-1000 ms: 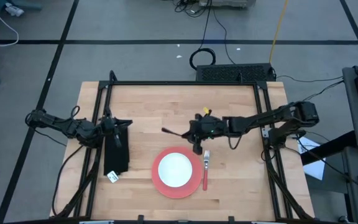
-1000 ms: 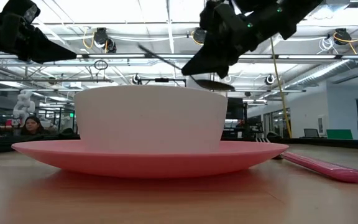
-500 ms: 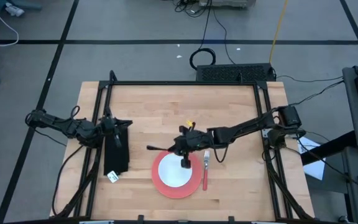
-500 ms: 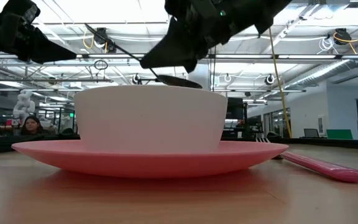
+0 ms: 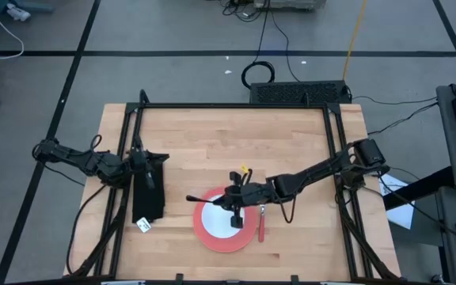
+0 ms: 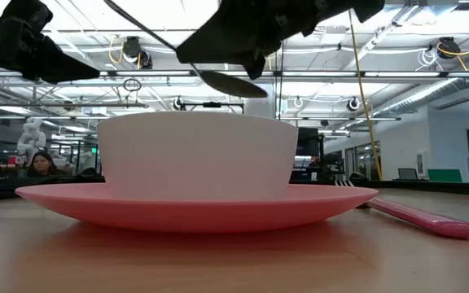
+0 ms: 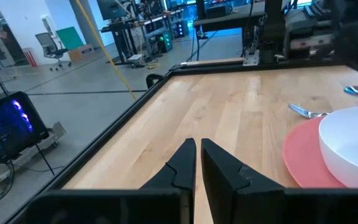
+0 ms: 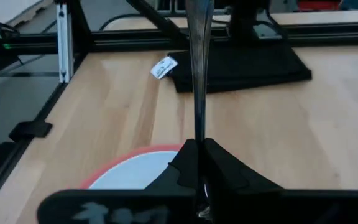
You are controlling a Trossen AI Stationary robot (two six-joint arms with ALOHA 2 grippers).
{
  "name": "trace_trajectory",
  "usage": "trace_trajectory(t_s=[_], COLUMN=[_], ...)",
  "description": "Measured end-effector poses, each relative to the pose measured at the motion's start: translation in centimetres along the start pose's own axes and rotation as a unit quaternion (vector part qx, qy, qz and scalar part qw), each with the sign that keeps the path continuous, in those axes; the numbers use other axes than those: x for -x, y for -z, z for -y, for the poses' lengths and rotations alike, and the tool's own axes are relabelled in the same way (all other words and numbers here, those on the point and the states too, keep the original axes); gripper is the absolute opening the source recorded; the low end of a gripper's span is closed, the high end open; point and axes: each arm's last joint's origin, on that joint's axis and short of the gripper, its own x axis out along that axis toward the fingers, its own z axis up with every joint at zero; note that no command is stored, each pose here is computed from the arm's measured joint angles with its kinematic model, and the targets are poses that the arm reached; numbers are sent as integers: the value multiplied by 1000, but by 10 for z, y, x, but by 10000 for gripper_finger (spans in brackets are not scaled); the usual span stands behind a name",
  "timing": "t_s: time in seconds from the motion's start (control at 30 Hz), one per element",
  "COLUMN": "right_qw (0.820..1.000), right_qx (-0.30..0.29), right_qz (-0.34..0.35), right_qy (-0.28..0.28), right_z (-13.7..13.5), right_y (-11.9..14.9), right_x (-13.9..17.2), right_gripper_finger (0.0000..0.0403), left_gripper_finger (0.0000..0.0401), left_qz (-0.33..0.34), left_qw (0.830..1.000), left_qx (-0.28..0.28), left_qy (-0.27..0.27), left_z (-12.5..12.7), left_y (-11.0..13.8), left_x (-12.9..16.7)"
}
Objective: Set table place
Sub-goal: Put the black spoon into the white bowl
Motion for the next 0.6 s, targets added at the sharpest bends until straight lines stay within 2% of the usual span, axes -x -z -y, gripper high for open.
trace_trajectory(t_s=[0.27, 0.6], right_qw=[1000, 999], right_qx=[-11, -41], right_qz=[-25, -17], right_qy=[-8, -9], right_z=[-11, -12], right_y=[25, 27], right_x=[-19, -23], right_gripper_finger=[2, 3], left_gripper_finger=[31, 31], left_qz=[-1, -2], left_qw=[1000, 1000], left_qx=[1, 1], left_qy=[7, 10], left_z=[0, 1], left_y=[0, 1], left_x=[0, 0])
